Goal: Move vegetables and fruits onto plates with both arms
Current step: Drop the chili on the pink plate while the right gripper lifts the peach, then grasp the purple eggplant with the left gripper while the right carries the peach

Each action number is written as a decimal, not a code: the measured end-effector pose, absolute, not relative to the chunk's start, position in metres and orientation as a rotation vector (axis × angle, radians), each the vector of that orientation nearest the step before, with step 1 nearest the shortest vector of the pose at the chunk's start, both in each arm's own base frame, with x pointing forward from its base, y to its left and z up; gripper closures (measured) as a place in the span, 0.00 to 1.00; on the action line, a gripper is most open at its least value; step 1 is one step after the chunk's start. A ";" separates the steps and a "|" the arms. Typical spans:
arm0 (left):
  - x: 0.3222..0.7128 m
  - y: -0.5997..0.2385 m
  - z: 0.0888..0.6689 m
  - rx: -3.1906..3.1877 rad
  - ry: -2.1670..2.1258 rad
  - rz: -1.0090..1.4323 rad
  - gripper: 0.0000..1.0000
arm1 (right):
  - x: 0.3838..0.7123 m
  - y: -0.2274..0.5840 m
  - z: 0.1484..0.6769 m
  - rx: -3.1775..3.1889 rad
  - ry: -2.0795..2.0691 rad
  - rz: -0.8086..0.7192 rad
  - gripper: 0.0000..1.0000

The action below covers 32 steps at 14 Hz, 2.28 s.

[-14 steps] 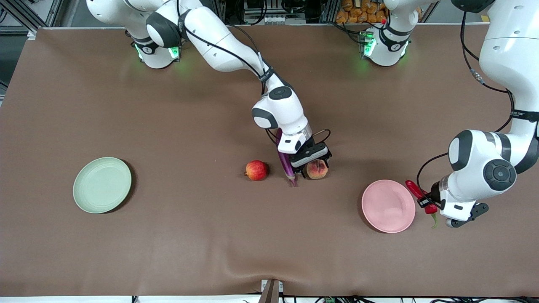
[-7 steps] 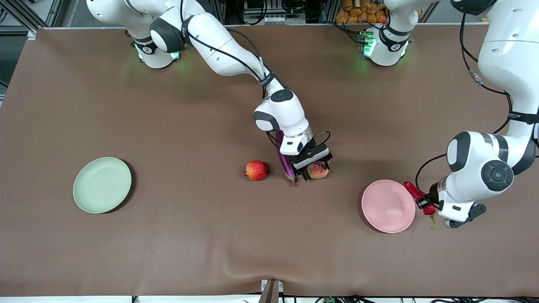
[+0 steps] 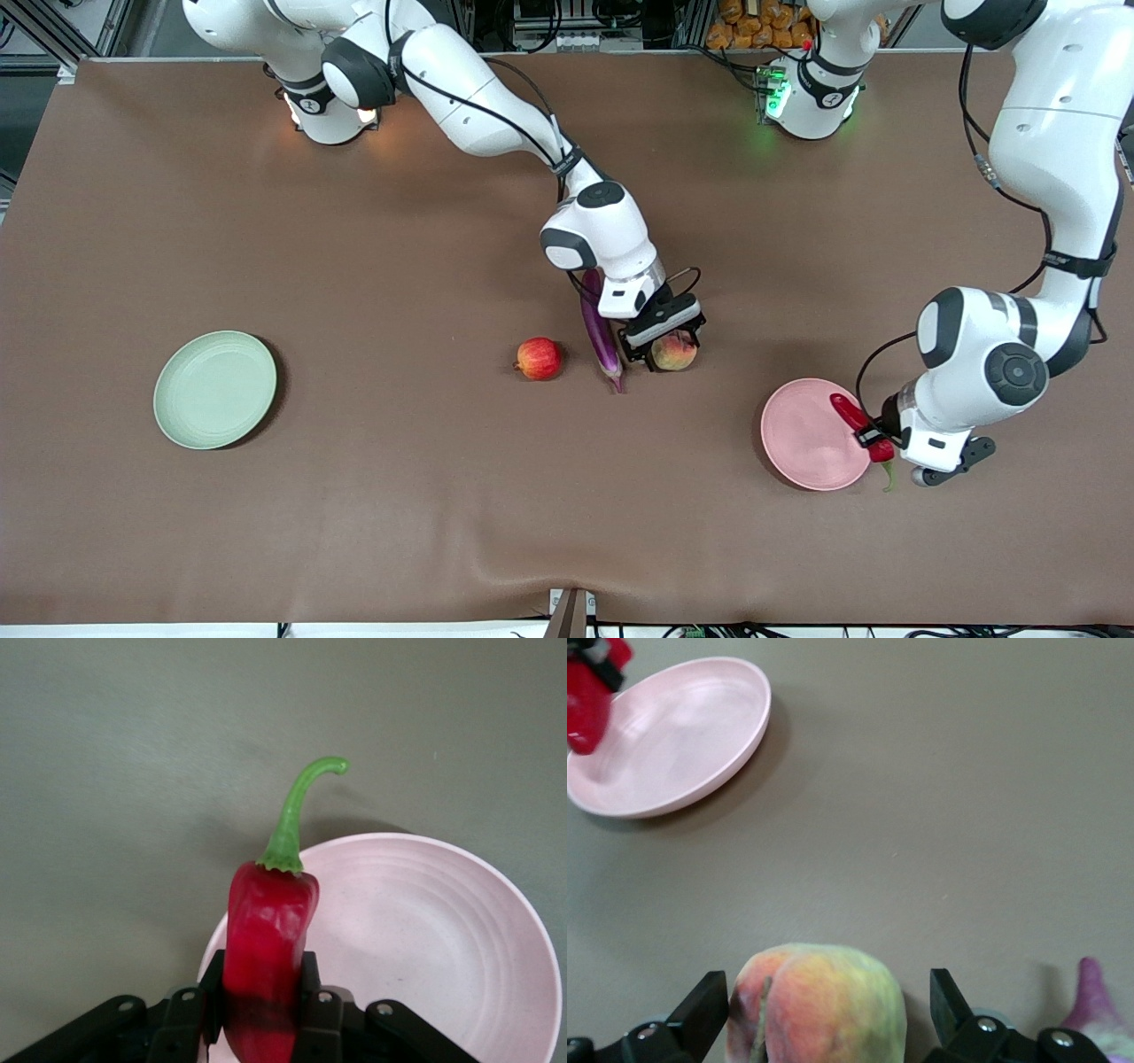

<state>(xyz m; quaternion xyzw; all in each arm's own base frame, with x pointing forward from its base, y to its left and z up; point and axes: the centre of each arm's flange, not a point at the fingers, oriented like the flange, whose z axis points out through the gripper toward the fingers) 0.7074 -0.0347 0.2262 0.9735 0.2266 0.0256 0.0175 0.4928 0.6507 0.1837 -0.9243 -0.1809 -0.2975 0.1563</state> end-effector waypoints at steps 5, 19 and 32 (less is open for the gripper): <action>0.704 -0.069 0.213 3.003 0.743 0.065 0.65 | 0.484 0.656 0.180 -2.648 -0.539 -0.846 0.00; 0.709 -0.093 0.289 3.003 0.729 0.120 0.00 | 0.531 0.632 0.289 -2.616 -0.334 -0.917 0.18; 0.570 -0.404 0.281 2.837 1.244 -0.123 0.00 | 0.602 0.370 0.393 -2.937 -0.081 -0.757 0.18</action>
